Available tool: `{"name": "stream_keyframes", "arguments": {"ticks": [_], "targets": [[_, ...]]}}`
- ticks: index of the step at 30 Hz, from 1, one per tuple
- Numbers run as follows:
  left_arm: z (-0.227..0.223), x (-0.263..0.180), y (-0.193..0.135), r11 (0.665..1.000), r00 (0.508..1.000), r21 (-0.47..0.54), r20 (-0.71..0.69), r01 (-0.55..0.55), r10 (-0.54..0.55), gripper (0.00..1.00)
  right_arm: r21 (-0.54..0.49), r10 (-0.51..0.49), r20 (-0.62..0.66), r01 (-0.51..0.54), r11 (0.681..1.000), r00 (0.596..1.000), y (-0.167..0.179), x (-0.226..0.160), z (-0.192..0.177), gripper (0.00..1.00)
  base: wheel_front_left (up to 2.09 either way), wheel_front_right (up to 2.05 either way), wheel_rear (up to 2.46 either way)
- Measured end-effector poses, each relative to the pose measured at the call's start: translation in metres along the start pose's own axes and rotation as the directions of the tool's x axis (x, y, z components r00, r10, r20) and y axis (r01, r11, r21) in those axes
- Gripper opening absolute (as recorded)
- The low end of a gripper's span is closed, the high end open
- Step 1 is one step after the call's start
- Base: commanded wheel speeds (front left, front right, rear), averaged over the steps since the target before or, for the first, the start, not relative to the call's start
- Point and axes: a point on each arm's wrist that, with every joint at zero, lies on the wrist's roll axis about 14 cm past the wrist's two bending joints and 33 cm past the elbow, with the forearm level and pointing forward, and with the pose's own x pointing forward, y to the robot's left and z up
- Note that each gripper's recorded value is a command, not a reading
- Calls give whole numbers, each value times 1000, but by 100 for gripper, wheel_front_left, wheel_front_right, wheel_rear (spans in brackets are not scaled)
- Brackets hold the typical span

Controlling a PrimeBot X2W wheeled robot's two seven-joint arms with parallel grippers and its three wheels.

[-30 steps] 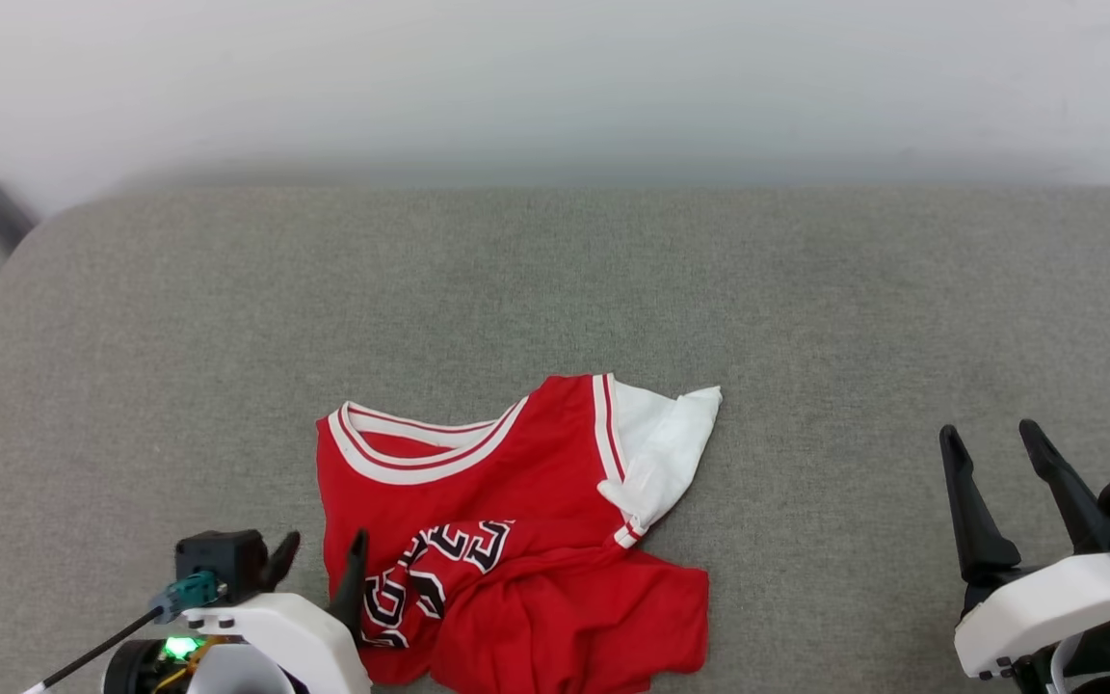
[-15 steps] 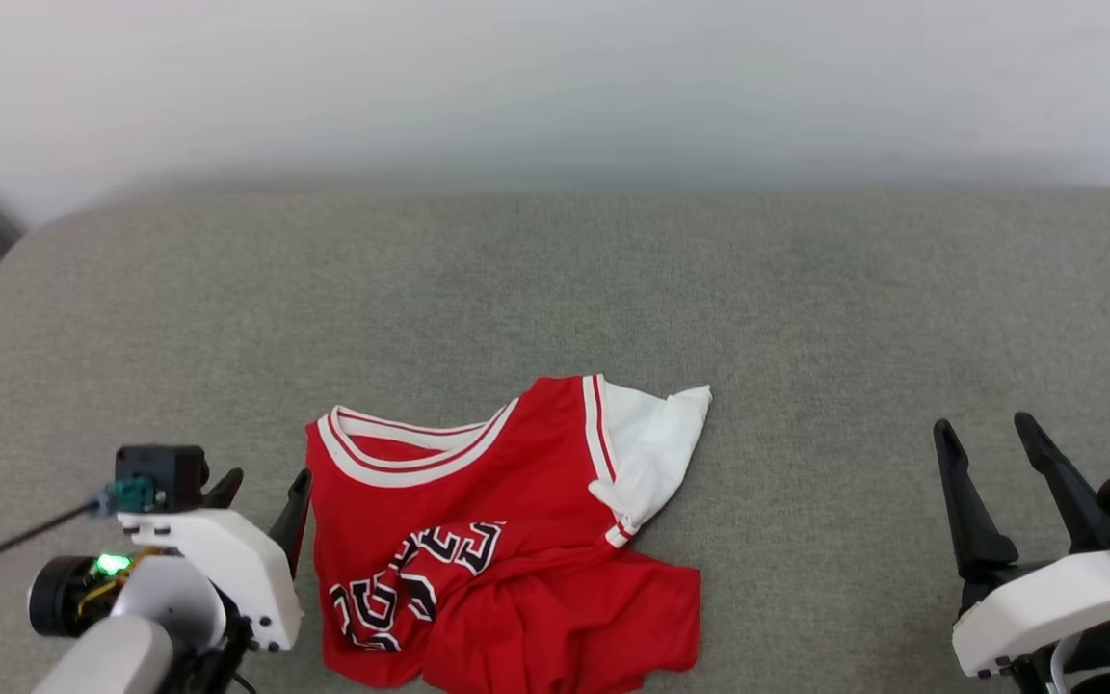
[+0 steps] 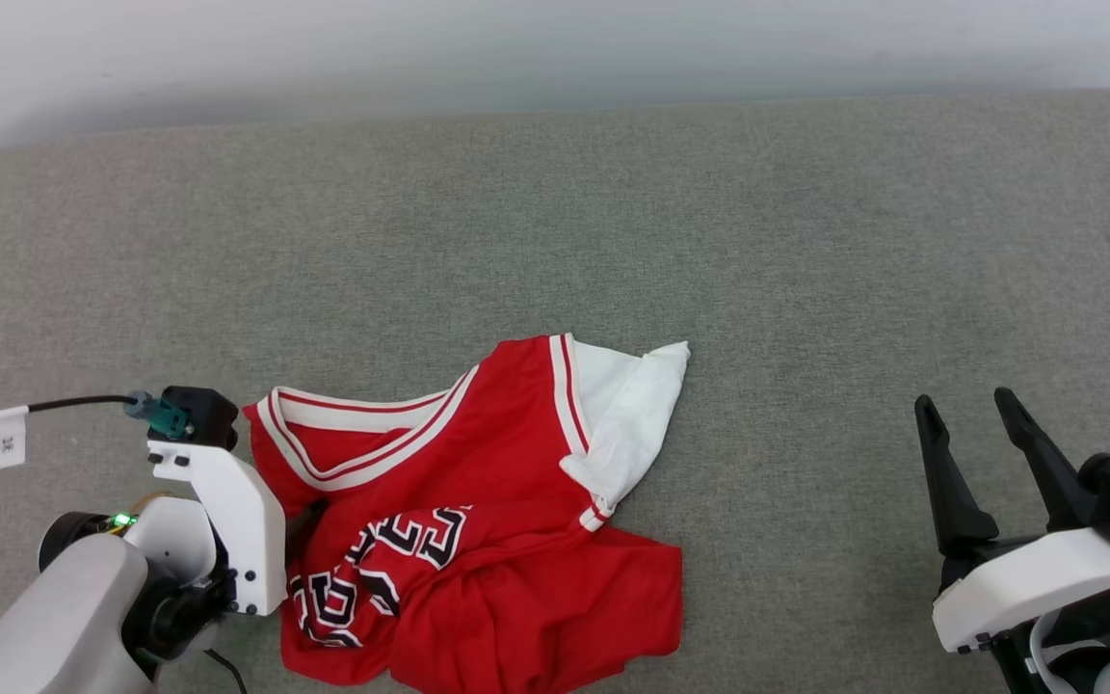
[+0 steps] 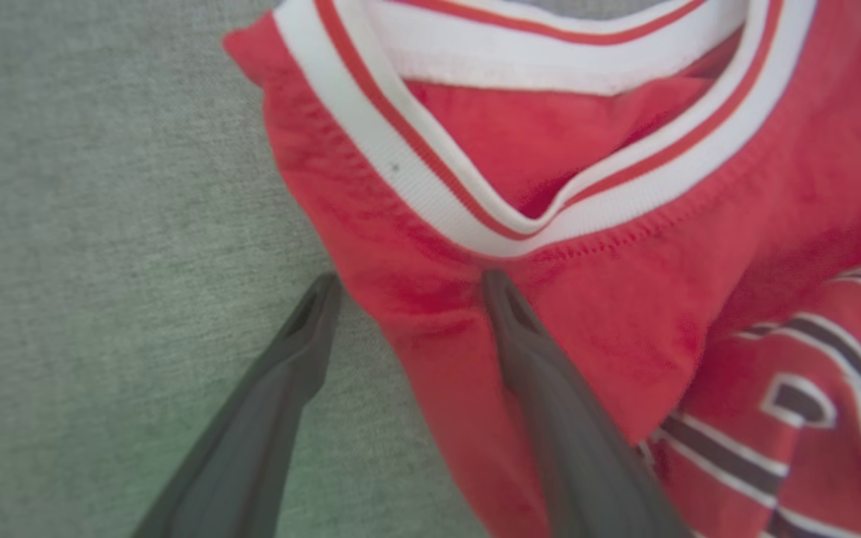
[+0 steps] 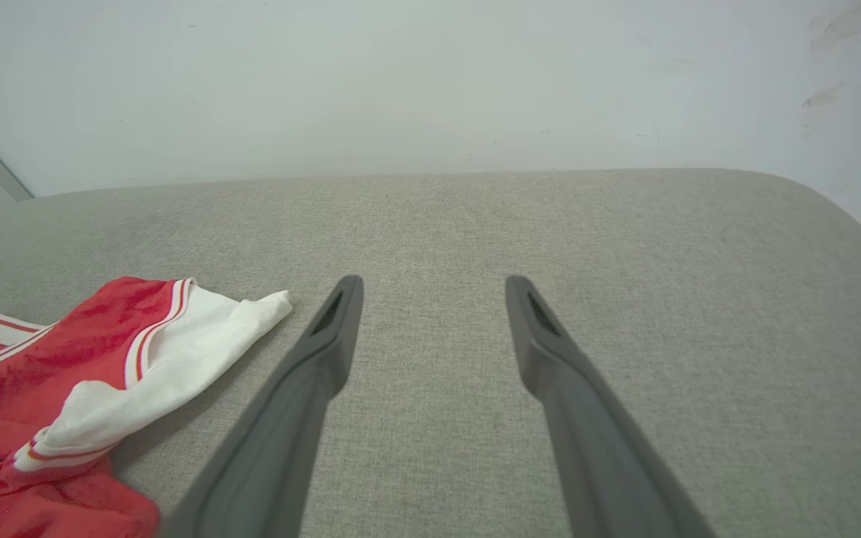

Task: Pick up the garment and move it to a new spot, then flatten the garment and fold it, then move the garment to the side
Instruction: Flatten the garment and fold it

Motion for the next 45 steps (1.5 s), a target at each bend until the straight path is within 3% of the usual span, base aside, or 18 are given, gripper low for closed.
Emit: {"name": "stream_keyframes", "arguments": {"ticks": [1, 2, 3, 7, 11, 16, 21, 25, 26, 28, 29, 37, 45], "targets": [[-1, 2, -2, 1000, 1000, -1, -17, 10, -10, 42, 2, -2, -1, 2, 1000, 1000, 0, 0, -1, 100, 0, 0, 0], [-1, 3, -1, 1000, 1000, 0, -23, 12, -12, 13, 3, -5, -1, 5, 1000, 1000, -1, 0, -1, 100, 0, 0, 0], [0, 4, 0, 1000, 1000, 8, -22, 4, -4, 0, 4, -7, 0, 7, 1000, 1000, -2, 1, -1, 100, 0, 0, 0], [14, 3, 1, 997, 997, 62, 64, -46, 42, 0, 8, -15, 6, 15, 1000, 1000, -4, -2, 1, 100, 0, 0, 0], [52, -12, -3, 982, 969, 153, 234, -112, 74, 0, 10, -15, 32, 15, 1000, 999, -4, -6, 9, 100, 0, 0, 0], [83, -32, -62, 952, 925, 300, 376, -66, -55, 0, 10, -11, 54, 10, 1000, 998, -2, -14, 17, 100, 0, 0, 0], [50, -32, -130, 901, 927, 427, 301, 81, -226, 0, 16, -2, 61, 1, 1000, 998, 1, -17, 20, 100, 0, 0, 0], [9, -27, -168, 875, 927, 438, 199, 206, -318, 0, 18, 4, 61, -5, 1000, 998, 3, -17, 20, 100, 0, 0, 0], [3, -26, -172, 875, 926, 431, 191, 219, -326, 32, 19, 5, 58, -6, 1000, 998, 4, -16, 20, 100, 0, 0, 0], [-5, -25, -175, 877, 925, 419, 181, 233, -333, 85, 19, 7, 58, -9, 1000, 998, 5, -16, 19, 100, 0, 0, 0], [-6, -25, -175, 880, 924, 413, 189, 233, -333, 100, 19, 9, 58, -10, 1000, 998, 5, -15, 20, 100, 0, 0, 0], [36, -53, -170, 903, 854, 391, 396, 177, -338, 100, 16, 27, 69, -28, 999, 997, 11, -16, 24, 100, 0, 0, 0], [76, -69, -136, 919, 844, 382, 456, 102, -283, 100, 18, 30, 64, -31, 999, 997, 13, -18, 24, 100, 0, 0, 0]]}}
